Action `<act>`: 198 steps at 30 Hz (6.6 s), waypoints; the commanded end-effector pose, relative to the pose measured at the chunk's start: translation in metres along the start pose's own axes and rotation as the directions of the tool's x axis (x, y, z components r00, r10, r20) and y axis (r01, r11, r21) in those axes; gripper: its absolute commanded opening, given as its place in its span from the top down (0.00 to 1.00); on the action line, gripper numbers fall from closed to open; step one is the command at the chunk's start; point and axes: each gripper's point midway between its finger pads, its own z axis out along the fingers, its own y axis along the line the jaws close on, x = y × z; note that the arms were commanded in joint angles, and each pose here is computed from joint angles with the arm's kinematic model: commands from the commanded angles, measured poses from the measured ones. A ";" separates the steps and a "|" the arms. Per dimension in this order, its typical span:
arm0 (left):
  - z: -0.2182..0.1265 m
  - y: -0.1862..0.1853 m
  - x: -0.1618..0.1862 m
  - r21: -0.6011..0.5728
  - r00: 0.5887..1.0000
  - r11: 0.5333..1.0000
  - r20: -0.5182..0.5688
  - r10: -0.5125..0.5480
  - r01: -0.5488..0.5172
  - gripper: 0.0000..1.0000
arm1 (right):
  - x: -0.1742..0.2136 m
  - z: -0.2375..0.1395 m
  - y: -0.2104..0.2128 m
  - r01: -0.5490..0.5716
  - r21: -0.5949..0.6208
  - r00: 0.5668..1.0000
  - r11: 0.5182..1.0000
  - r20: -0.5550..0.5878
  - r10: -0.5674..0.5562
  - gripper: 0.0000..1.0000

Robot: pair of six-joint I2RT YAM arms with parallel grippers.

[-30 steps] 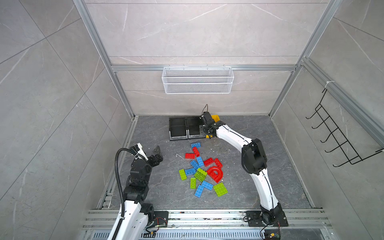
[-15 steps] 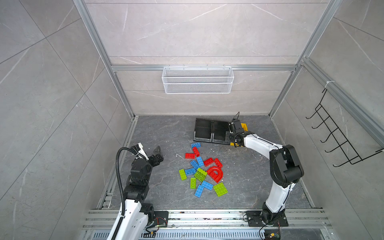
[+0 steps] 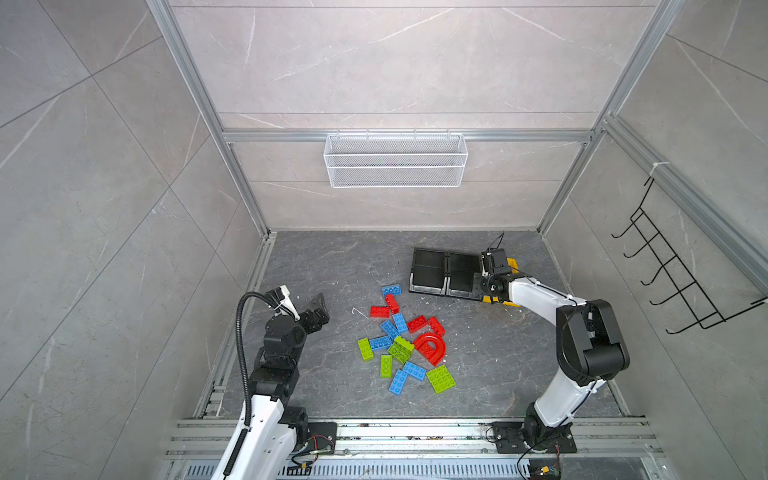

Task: Sort the legos into containers by color
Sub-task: 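Drag the joined black and yellow bins toward the right arm, then lower the right gripper onto a red brick and grasp it, then carry the red brick into the yellow bin and open the right gripper, then move the right gripper back to the pile and grasp a red 2x2 brick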

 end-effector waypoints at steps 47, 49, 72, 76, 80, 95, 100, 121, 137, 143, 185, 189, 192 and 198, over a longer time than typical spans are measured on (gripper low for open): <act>0.025 -0.048 0.041 0.099 0.990 0.989 -0.076 0.121 -0.113 0.01 | 0.084 -0.044 0.295 0.380 -0.427 0.912 0.820 0.028 -0.408 0.47; 0.025 -0.048 0.040 0.097 0.990 0.989 -0.074 0.120 -0.112 0.01 | 0.088 -0.037 0.297 0.384 -0.423 0.909 0.821 0.016 -0.417 0.48; 0.024 -0.043 0.037 0.058 0.989 0.991 -0.085 0.121 -0.117 0.01 | 0.094 -0.010 0.294 0.407 -0.358 0.895 0.840 -0.028 -0.445 0.73; 0.023 -0.042 0.038 0.058 0.989 0.991 -0.082 0.121 -0.117 0.01 | 0.089 -0.021 0.295 0.401 -0.378 0.900 0.835 -0.008 -0.436 0.78; 0.022 -0.043 0.036 0.058 0.989 0.991 -0.079 0.122 -0.117 0.01 | 0.083 -0.036 0.292 0.388 -0.390 0.910 0.835 0.019 -0.415 0.79; 0.023 -0.042 0.036 0.055 0.990 0.992 -0.077 0.121 -0.117 0.01 | 0.086 -0.033 0.283 0.424 -0.353 0.890 0.834 -0.009 -0.456 0.53; 0.023 -0.042 0.035 0.053 0.989 0.991 -0.075 0.124 -0.120 0.01 | 0.092 -0.025 0.286 0.462 -0.356 0.863 0.813 -0.034 -0.505 0.48; 0.019 -0.039 0.033 0.042 0.989 0.991 -0.065 0.129 -0.127 0.01 | 0.099 -0.015 0.291 0.475 -0.369 0.849 0.799 -0.049 -0.527 0.69; 0.021 -0.038 0.035 0.037 0.990 0.992 -0.071 0.126 -0.124 0.01 | 0.061 -0.074 0.269 0.401 -0.447 0.909 0.799 0.089 -0.407 0.82; 0.022 -0.040 0.037 0.044 0.989 0.992 -0.080 0.125 -0.122 0.00 | 0.054 -0.091 0.246 0.376 -0.452 0.922 0.809 0.094 -0.376 0.82; 0.023 -0.038 0.038 0.034 0.988 0.992 -0.086 0.127 -0.124 0.01 | -0.007 -0.059 -0.035 -0.069 -0.105 0.998 0.992 -0.004 0.069 0.44; 0.021 -0.035 0.035 0.022 0.989 0.992 -0.073 0.125 -0.124 0.01 | -0.012 -0.101 0.035 0.158 -0.243 0.986 0.957 0.085 -0.141 0.39; 0.020 -0.035 0.034 0.019 0.991 0.993 -0.065 0.120 -0.119 0.01 | -0.002 -0.123 0.103 0.281 -0.388 0.959 0.878 0.131 -0.249 0.39; 0.019 -0.034 0.033 0.017 0.991 0.993 -0.058 0.119 -0.118 0.01 | 0.035 -0.138 0.224 0.482 -0.522 0.872 0.704 0.205 -0.446 0.39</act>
